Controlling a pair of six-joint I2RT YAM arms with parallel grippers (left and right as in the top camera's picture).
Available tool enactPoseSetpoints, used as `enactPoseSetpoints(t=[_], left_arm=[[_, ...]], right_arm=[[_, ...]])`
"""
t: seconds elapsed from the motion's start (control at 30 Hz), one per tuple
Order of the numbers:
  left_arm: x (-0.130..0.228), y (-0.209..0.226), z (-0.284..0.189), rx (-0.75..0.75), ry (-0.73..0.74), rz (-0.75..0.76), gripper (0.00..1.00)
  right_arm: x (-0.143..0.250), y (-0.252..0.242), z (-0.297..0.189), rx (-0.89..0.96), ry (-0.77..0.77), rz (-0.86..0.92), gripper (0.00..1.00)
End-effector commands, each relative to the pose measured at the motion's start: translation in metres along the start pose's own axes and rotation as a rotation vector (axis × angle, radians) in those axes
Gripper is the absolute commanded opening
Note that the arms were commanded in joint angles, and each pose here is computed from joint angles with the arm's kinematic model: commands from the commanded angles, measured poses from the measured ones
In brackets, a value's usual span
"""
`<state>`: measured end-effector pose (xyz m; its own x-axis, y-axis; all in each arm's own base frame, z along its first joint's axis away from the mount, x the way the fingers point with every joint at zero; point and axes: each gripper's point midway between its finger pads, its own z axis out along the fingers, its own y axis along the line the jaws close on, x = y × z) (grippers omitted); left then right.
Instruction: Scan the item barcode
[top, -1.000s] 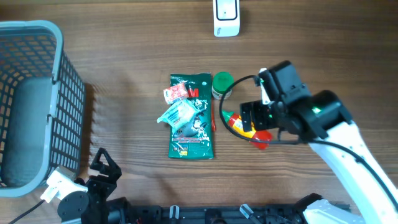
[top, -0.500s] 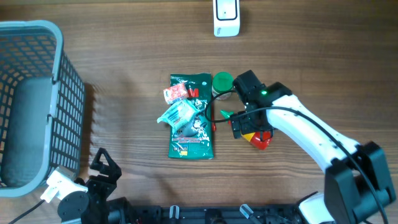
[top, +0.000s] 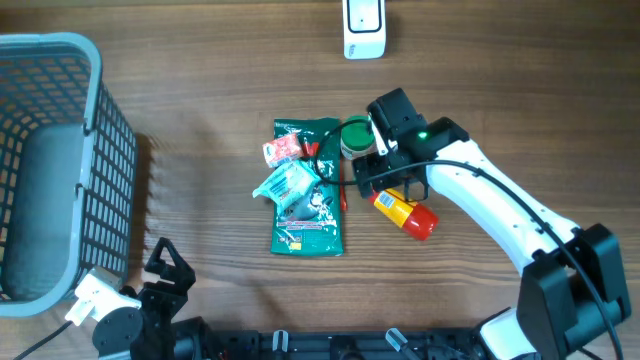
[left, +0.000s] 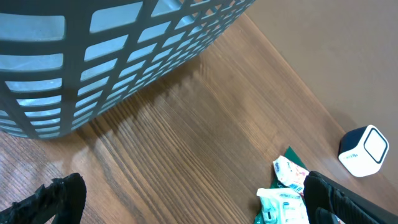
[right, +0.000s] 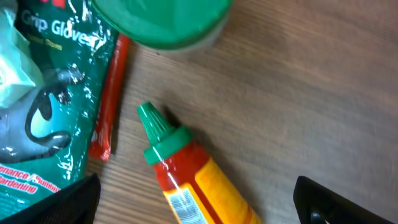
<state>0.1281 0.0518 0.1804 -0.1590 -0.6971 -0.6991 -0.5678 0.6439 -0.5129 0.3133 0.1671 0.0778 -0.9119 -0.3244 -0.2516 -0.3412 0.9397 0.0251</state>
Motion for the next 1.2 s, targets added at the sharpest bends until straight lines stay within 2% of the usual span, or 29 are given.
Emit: enactPoseSetpoints(t=[0.0, 0.27, 0.5, 0.7, 0.77, 0.87, 1.17], left_arm=[[-0.001, 0.002, 0.000, -0.011, -0.010, -0.007, 1.00], [-0.001, 0.002, 0.000, -0.011, -0.010, -0.007, 1.00], [-0.001, 0.002, 0.000, -0.011, -0.010, -0.007, 1.00], [-0.001, 0.002, 0.000, -0.011, -0.010, -0.007, 1.00], [-0.001, 0.002, 0.000, -0.011, -0.010, -0.007, 1.00], [-0.001, 0.002, 0.000, -0.011, -0.010, -0.007, 1.00], [-0.001, 0.002, 0.000, -0.011, -0.010, -0.007, 1.00]], right_arm=[[-0.004, 0.012, 0.013, -0.031, 0.011, -0.096, 1.00], [-0.004, 0.017, 0.049, 0.047, 0.041, -0.192, 0.98], [0.007, 0.017, 0.076, 0.064, 0.109, -0.205, 0.83], [0.005, 0.015, 0.080, 0.080, 0.102, -0.207, 0.72], [0.005, 0.013, 0.080, 0.089, 0.101, -0.208, 0.62], [0.011, 0.010, 0.080, 0.106, 0.126, -0.210, 0.56], [0.030, 0.003, 0.078, 0.131, 0.204, -0.197, 0.52]])
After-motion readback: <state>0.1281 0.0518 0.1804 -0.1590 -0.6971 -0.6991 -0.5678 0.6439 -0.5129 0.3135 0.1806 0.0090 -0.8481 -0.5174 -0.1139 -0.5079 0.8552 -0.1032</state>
